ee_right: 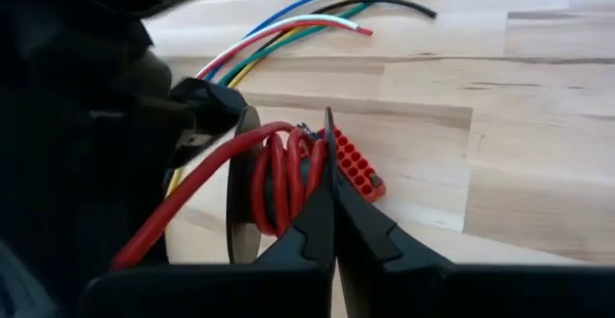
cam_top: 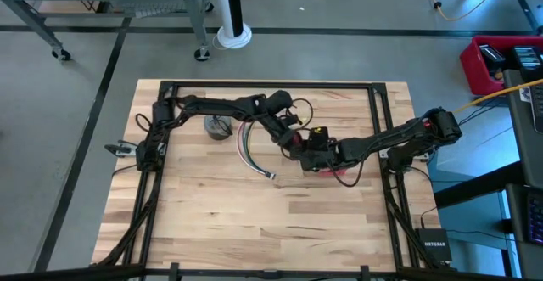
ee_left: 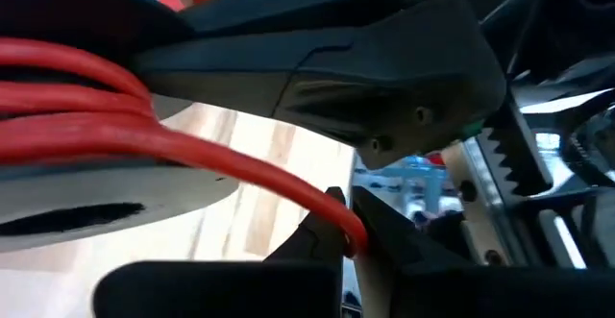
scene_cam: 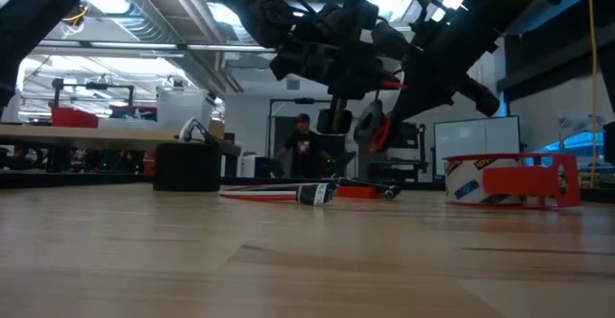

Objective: Coil cords
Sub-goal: Coil the red wire onto the spool

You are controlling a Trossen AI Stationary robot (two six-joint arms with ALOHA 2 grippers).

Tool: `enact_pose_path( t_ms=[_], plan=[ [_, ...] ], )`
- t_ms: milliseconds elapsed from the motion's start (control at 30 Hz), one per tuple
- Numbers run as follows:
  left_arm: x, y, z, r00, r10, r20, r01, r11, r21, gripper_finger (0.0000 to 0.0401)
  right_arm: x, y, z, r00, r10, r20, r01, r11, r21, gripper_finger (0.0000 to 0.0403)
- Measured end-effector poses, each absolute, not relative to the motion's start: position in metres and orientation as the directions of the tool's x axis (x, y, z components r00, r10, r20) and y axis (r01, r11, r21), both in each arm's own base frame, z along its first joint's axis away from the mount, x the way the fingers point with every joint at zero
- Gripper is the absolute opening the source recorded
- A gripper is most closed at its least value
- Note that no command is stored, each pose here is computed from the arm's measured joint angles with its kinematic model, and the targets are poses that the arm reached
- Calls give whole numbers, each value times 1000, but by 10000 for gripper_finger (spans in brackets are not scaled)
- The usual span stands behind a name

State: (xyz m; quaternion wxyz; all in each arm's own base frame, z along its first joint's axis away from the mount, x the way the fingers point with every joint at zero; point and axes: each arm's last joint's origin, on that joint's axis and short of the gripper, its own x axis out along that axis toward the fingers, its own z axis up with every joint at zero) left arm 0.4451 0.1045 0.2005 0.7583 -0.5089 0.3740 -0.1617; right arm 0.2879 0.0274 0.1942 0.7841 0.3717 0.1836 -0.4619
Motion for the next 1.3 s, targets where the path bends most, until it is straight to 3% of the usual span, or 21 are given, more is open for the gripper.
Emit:
enact_pose_path(
  t_ms=[167, 300, 500, 967, 1300],
  plan=[
    [439, 105, 209, 698, -518, -495, -148, 572, -807, 0, 287, 26, 195, 490, -626, -607, 866, 272, 419, 3],
    [428, 107, 227, 729, -330, -599, -187, 746, -639, 0, 287, 26, 195, 488, -633, -601, 865, 255, 433, 3],
    [424, 99, 251, 778, -182, -602, -155, 872, -465, 0, 288, 25, 196, 485, -663, -570, 861, 248, 444, 3],
    [433, 65, 251, 774, -177, -608, -21, 952, -304, 0, 294, 26, 202, 534, -665, -522, 816, 243, 525, 3],
    [433, 64, 249, 770, -138, -623, -42, 963, -265, 0, 297, 28, 202, 566, -629, -532, 801, 267, 536, 3]
  ],
)
